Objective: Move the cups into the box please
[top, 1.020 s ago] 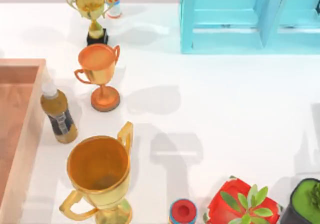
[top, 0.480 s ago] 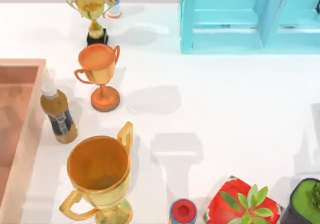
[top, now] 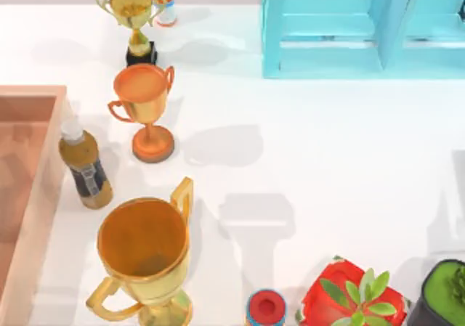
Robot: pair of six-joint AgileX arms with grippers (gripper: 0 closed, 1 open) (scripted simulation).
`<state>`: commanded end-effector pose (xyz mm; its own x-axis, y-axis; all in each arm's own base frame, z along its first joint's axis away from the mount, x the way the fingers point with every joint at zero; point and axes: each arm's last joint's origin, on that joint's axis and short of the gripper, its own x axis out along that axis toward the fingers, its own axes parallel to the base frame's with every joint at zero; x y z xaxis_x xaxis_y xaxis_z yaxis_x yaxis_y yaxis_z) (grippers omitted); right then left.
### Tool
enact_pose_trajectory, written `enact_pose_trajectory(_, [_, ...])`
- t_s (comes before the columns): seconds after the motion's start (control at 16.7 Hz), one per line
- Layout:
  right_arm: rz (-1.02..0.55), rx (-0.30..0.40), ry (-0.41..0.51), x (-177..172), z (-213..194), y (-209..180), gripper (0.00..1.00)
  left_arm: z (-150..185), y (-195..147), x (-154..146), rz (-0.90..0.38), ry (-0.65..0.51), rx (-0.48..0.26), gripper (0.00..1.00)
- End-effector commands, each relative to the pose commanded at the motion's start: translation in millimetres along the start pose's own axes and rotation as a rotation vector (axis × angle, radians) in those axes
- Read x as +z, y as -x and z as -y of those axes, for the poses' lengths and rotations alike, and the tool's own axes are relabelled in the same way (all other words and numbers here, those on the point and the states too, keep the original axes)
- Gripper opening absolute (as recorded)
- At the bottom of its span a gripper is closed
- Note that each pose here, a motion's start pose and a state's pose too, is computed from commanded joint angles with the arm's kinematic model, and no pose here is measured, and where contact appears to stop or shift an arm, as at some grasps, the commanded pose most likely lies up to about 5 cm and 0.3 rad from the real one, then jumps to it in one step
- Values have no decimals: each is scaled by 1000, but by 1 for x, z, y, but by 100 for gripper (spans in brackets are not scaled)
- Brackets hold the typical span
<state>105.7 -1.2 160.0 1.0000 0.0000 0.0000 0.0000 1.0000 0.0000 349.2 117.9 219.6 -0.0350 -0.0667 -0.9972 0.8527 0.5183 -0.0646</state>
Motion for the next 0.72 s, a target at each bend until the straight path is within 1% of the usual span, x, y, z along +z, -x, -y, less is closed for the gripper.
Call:
enact_pose_trajectory(0.6, [0,0,0,0,0,0,100,0,0,0,0,0,0,98])
enact_pose_trajectory(0.66, [0,0,0,0,0,0,100,0,0,0,0,0,0,100])
enact_pose_trajectory(0.72, [0,0,0,0,0,0,100,0,0,0,0,0,0,100])
